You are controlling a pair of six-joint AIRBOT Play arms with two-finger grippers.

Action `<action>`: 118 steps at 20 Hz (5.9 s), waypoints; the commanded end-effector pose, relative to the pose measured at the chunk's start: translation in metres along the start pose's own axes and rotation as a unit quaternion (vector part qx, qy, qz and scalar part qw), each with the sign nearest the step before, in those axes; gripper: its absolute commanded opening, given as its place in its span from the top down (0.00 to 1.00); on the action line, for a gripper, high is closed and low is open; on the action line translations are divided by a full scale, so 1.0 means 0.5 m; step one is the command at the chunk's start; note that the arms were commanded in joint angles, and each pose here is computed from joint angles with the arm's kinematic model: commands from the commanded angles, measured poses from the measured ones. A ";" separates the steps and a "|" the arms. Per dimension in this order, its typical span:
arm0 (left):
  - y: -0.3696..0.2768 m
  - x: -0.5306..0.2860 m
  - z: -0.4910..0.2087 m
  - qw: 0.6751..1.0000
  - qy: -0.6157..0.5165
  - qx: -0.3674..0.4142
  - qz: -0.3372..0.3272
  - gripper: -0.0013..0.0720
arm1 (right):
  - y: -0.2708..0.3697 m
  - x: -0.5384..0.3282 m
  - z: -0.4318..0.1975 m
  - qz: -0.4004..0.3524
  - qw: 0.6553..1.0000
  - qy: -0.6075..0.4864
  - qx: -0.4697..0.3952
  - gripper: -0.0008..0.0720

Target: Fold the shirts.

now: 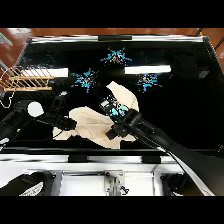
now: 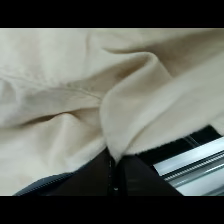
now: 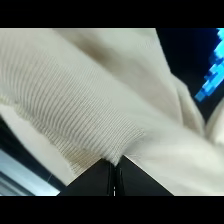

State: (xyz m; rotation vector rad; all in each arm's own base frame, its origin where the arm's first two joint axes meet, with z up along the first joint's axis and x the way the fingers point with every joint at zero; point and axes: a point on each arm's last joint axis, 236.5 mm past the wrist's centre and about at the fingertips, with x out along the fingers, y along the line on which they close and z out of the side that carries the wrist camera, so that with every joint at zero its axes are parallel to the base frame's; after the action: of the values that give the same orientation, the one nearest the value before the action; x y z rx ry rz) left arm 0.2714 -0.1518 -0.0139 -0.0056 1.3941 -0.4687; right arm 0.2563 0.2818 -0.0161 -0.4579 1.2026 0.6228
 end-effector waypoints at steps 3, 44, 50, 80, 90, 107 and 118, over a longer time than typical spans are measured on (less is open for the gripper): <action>-0.020 -0.030 0.032 0.999 -0.022 0.001 -0.025 0.92 | 0.070 -0.186 0.062 0.082 0.990 -0.103 -0.043 0.89; 0.442 -0.618 0.206 0.892 -0.311 -0.093 0.315 0.28 | 0.146 -0.099 0.055 0.158 0.984 -0.022 0.081 0.89; 0.702 -0.599 0.042 0.866 -0.292 -0.303 0.269 0.30 | 0.146 -0.099 0.054 0.158 0.983 -0.019 0.093 0.89; 1.066 -0.220 0.076 0.941 -0.145 -0.157 0.265 0.25 | 0.142 -0.080 0.097 0.163 0.955 -0.031 0.247 0.89; 1.048 -0.133 0.066 0.956 -0.108 -0.158 0.224 0.35 | 0.142 -0.080 0.096 0.163 0.954 -0.030 0.251 0.89; 0.989 -0.393 0.144 0.918 -0.208 -0.183 0.285 0.93 | 0.089 -0.118 0.114 0.153 0.950 -0.063 0.264 0.89; 0.496 -0.598 0.272 0.936 -0.274 -0.091 0.202 0.93 | -0.061 -0.128 0.105 0.066 0.968 -0.088 0.226 0.89</action>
State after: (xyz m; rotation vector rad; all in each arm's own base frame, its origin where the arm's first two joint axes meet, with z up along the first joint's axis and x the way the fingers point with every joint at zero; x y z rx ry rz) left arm 0.4707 0.2016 0.2067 0.0214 0.7967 0.1223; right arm 0.2905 0.2923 0.0646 0.1269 1.1878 0.4997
